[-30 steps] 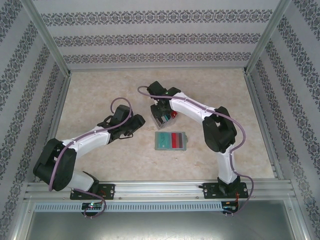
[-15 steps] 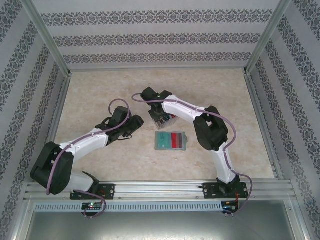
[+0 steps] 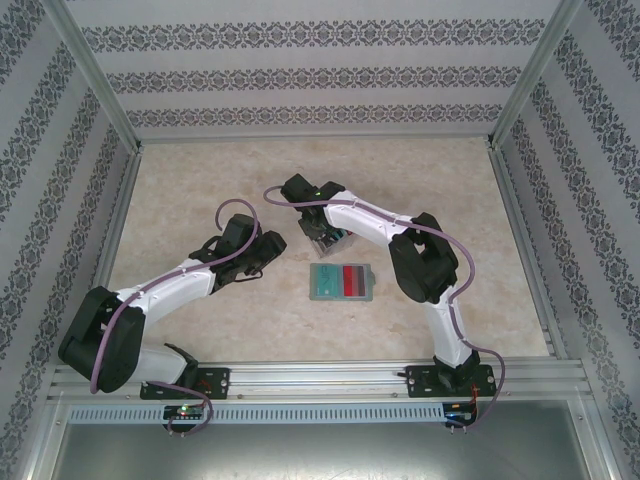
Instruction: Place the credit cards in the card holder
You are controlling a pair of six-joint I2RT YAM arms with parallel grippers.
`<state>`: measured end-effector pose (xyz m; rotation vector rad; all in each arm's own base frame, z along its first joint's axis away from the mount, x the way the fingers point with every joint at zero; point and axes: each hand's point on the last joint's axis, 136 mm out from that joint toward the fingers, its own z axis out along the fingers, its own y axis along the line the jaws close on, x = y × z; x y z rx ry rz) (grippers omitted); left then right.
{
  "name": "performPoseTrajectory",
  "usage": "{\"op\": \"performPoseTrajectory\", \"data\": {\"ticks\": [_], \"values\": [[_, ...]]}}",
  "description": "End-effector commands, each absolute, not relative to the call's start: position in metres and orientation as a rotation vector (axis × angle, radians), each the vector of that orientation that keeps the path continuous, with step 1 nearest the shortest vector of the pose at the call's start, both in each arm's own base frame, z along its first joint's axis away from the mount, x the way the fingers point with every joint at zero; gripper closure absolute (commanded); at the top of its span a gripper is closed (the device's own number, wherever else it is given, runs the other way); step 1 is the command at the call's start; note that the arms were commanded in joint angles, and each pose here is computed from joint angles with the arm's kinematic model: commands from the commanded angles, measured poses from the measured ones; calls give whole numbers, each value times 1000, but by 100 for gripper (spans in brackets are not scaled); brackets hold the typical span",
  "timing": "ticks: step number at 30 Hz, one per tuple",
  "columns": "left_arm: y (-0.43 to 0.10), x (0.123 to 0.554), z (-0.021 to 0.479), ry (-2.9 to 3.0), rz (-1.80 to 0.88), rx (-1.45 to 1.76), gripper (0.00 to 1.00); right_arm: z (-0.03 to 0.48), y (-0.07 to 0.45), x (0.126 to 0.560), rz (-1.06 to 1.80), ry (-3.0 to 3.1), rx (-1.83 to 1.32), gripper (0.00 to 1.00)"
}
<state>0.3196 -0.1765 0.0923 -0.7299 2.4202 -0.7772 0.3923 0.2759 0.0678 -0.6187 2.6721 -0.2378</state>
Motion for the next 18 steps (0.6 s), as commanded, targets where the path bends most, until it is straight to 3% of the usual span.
{"op": "performPoseTrajectory", "data": {"ticks": [1, 18], "values": [[-172, 323, 96, 2392, -786, -758, 39, 82, 269, 392, -257, 2648, -605, 74], [-175, 323, 94, 2405, -802, -754, 38, 101, 264, 391, -234, 2603, -565, 89]]}}
